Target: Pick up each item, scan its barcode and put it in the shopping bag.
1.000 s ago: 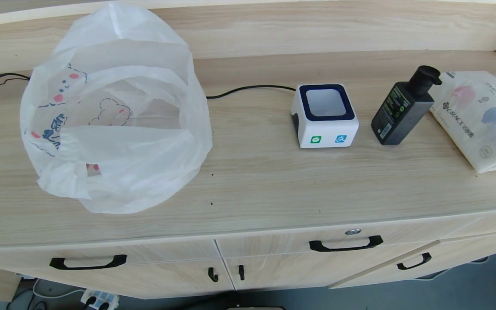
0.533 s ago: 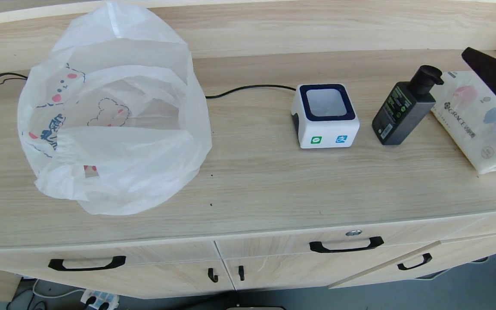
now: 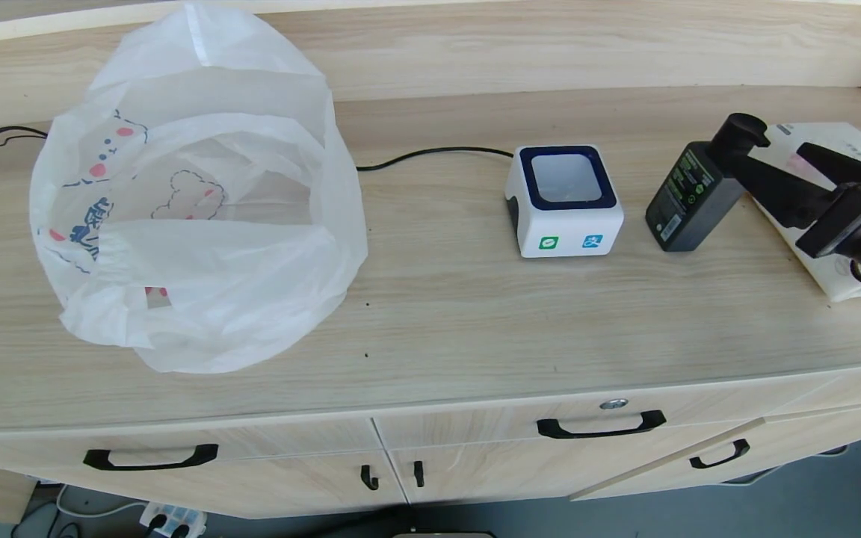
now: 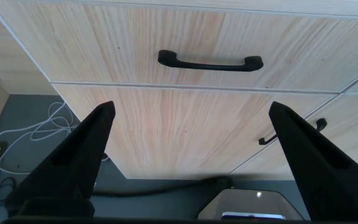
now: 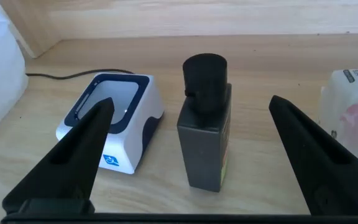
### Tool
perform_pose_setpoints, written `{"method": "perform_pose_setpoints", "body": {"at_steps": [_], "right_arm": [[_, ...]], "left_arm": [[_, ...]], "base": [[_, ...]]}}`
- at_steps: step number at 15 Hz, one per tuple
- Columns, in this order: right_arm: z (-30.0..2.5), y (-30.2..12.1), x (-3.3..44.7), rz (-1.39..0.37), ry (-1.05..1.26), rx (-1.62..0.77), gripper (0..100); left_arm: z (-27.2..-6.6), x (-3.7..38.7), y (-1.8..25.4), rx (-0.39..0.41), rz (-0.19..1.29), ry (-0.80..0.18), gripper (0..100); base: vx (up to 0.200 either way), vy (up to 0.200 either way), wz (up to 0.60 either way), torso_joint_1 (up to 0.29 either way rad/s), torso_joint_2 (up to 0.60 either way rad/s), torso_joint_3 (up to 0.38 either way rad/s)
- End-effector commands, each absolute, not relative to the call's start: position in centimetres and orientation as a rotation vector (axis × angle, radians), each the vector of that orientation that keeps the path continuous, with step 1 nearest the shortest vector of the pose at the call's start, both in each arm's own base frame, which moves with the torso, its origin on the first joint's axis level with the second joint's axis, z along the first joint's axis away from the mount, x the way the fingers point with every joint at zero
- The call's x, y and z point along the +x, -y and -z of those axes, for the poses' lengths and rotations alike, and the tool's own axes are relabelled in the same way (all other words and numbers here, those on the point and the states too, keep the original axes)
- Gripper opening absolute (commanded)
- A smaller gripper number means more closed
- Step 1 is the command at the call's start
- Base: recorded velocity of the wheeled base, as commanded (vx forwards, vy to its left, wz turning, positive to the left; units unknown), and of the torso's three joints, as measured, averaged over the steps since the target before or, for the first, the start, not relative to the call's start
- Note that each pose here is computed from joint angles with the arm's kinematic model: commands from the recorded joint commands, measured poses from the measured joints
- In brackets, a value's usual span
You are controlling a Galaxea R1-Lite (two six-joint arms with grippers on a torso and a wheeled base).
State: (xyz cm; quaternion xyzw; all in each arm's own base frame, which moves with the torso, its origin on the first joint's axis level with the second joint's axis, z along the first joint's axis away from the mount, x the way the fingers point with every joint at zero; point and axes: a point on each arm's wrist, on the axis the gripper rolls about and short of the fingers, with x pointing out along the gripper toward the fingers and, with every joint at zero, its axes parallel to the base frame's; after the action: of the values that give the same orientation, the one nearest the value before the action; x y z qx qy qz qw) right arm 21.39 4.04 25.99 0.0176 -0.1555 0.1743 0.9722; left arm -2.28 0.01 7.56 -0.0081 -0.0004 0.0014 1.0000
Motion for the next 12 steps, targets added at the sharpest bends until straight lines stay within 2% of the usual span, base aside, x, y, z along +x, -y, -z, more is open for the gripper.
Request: {"method": "perform_pose_setpoints", "body": {"at_steps": [1, 4, 12], "right_arm": [[-25.6, -4.2, 21.8, -0.353, 0.296, 0.035, 100], [-24.2, -4.2, 22.9, -0.349, 0.236, 0.042, 100], [-23.4, -4.5, 26.0, -0.340, 0.221, 0.046, 100]], "left_arm": [[-7.6, -2.3, 0.0, -0.017, -0.003, 0.002, 100], [-7.6, -2.3, 0.0, -0.017, -0.003, 0.002, 100], [-7.6, -2.3, 0.0, -0.017, -0.003, 0.002, 100]], "base": [[0.000, 0.000, 0.00, 0.000, 0.00, 0.000], [0.000, 0.000, 0.00, 0.000, 0.00, 0.000], [0.000, 0.000, 0.00, 0.000, 0.00, 0.000]]}}
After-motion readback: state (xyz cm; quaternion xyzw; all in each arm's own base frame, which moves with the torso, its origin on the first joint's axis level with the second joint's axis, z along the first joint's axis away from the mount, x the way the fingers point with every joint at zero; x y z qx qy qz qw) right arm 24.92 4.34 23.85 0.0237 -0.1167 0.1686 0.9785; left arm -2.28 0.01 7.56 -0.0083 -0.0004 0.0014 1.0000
